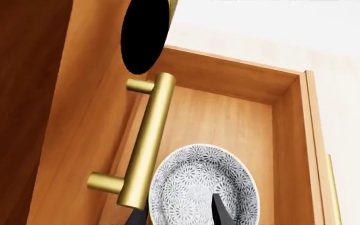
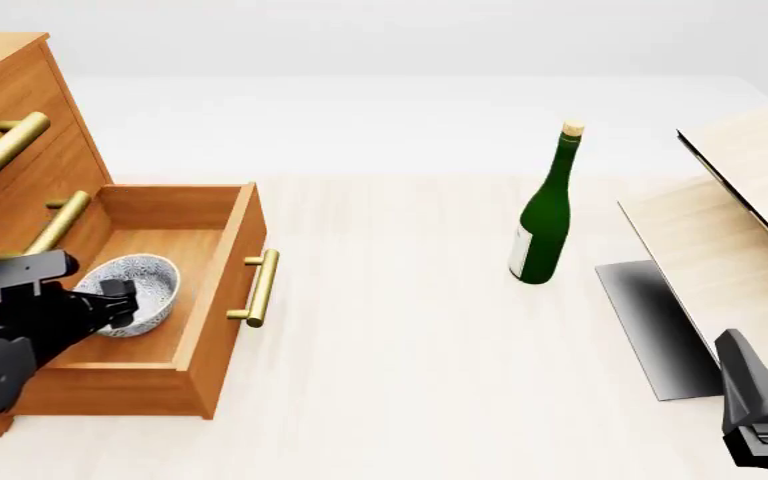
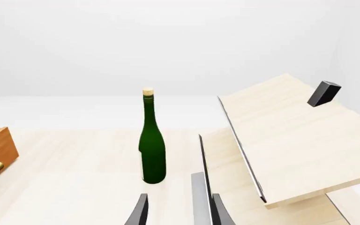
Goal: Put the bowl in the bottom drawer of the cabinet and close it.
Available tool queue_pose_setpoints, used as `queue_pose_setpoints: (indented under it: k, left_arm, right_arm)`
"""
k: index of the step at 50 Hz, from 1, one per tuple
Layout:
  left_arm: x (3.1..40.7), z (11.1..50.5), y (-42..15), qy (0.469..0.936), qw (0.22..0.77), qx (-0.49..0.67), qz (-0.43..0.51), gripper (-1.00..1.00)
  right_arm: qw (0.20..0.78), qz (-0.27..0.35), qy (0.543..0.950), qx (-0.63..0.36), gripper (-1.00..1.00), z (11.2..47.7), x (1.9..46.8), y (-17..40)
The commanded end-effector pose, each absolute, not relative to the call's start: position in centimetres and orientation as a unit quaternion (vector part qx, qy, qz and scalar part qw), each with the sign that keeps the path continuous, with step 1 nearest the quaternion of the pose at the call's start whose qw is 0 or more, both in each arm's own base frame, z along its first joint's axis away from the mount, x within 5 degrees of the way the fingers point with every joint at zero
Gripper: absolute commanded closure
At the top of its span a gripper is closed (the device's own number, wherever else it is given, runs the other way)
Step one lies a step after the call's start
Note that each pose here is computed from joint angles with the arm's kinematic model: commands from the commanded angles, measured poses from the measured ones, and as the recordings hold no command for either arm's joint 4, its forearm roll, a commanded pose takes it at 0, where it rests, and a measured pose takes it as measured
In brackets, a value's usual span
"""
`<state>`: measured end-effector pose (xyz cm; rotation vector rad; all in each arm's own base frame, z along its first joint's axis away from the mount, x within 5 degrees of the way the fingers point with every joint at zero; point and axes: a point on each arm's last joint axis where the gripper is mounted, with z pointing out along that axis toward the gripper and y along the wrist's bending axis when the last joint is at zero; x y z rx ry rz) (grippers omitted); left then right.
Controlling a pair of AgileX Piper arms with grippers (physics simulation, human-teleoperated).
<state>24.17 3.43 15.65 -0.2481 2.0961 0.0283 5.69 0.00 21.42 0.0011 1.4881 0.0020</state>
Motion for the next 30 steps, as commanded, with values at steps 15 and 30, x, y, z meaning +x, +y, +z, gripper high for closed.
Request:
queue_pose_setpoints:
  k: [15, 30]
  left_arm:
    - [22.8, 17.0, 3.3, 0.859, 0.502, -0.103, 0.012, -1.0]
    - [22.0, 17.6, 2.9, 0.857, 0.505, -0.102, 0.007, -1.0]
  right_arm:
    - [0.736, 0.001, 0.677, 0.001, -1.0, 21.4, 5.7, 0.0]
    - [0.736, 0.001, 0.677, 0.001, -1.0, 21.4, 5.7, 0.0]
